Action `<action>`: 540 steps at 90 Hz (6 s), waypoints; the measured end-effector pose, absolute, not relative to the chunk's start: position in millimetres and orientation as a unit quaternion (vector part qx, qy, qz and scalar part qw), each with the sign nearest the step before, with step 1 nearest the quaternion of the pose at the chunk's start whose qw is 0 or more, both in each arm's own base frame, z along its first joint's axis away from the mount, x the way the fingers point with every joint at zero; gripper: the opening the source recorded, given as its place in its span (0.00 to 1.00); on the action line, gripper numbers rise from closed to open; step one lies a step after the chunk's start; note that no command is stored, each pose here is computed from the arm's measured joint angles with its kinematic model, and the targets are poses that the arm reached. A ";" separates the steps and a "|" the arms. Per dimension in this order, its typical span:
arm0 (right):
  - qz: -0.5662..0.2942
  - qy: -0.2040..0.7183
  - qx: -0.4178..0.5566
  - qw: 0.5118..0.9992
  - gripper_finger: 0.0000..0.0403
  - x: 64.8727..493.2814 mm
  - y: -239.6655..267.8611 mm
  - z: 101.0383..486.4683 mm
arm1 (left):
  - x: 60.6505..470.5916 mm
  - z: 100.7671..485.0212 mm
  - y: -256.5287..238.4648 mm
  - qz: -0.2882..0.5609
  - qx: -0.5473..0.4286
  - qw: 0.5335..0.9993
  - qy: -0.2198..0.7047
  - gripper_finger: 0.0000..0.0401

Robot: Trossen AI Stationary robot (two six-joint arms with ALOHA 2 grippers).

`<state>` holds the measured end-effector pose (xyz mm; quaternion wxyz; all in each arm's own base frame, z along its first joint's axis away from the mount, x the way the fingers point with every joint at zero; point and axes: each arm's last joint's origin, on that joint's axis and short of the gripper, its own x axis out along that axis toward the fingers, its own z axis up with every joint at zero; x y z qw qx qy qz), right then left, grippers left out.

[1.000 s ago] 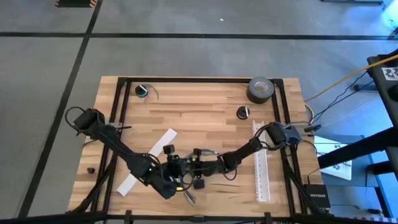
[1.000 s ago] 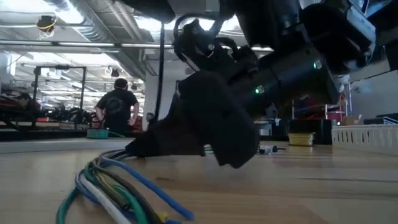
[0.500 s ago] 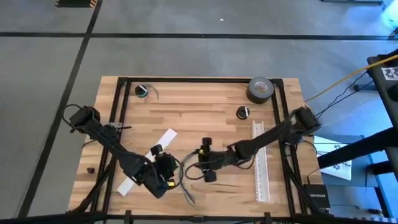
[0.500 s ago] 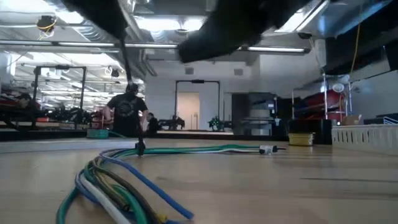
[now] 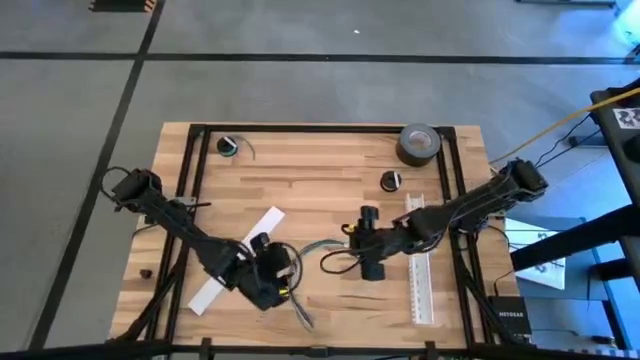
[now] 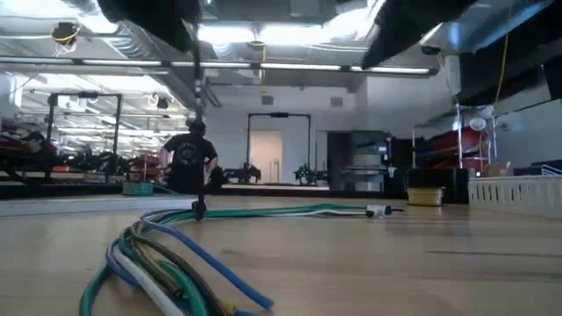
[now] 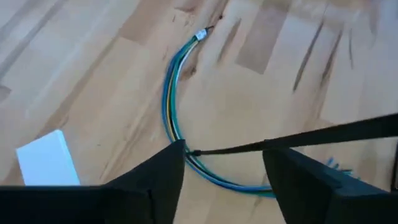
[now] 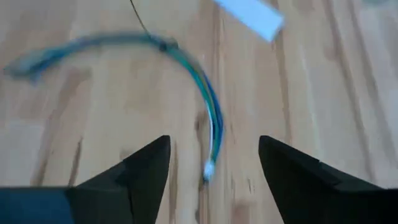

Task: Ziptie cables
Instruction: Insert the ziptied cable wires into the white cable duct

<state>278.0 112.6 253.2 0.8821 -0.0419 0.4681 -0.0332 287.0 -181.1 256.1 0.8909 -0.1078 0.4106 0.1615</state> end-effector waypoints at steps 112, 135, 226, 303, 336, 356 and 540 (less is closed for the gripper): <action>-0.261 0.658 0.194 0.679 0.23 177.9 90.7 142.9 | 254.6 239.2 -166.1 0.212 -0.100 0.883 0.407 0.63; -0.207 0.649 0.156 0.715 0.04 192.4 97.2 161.0 | 254.5 239.1 -165.9 0.211 -0.094 0.883 0.408 0.63; -0.035 0.532 -0.076 0.843 0.00 331.4 26.1 171.2 | 254.9 239.4 -166.3 0.206 -0.089 0.885 0.408 0.63; 0.115 0.433 -0.022 0.894 0.54 362.6 51.4 215.2 | 249.8 240.0 -176.1 0.197 -0.112 0.887 0.402 0.63; 0.175 0.331 -0.079 0.924 0.53 404.9 84.5 157.8 | 209.9 240.2 -198.9 0.207 -0.119 0.875 0.422 0.63; 0.187 0.335 -0.105 0.917 0.53 412.3 85.6 128.6 | 203.0 239.9 -203.1 0.207 -0.120 0.874 0.424 0.63; -0.086 0.502 -0.166 0.844 0.00 378.5 33.4 221.3 | 297.8 236.3 -106.8 0.325 -0.057 0.881 0.340 0.63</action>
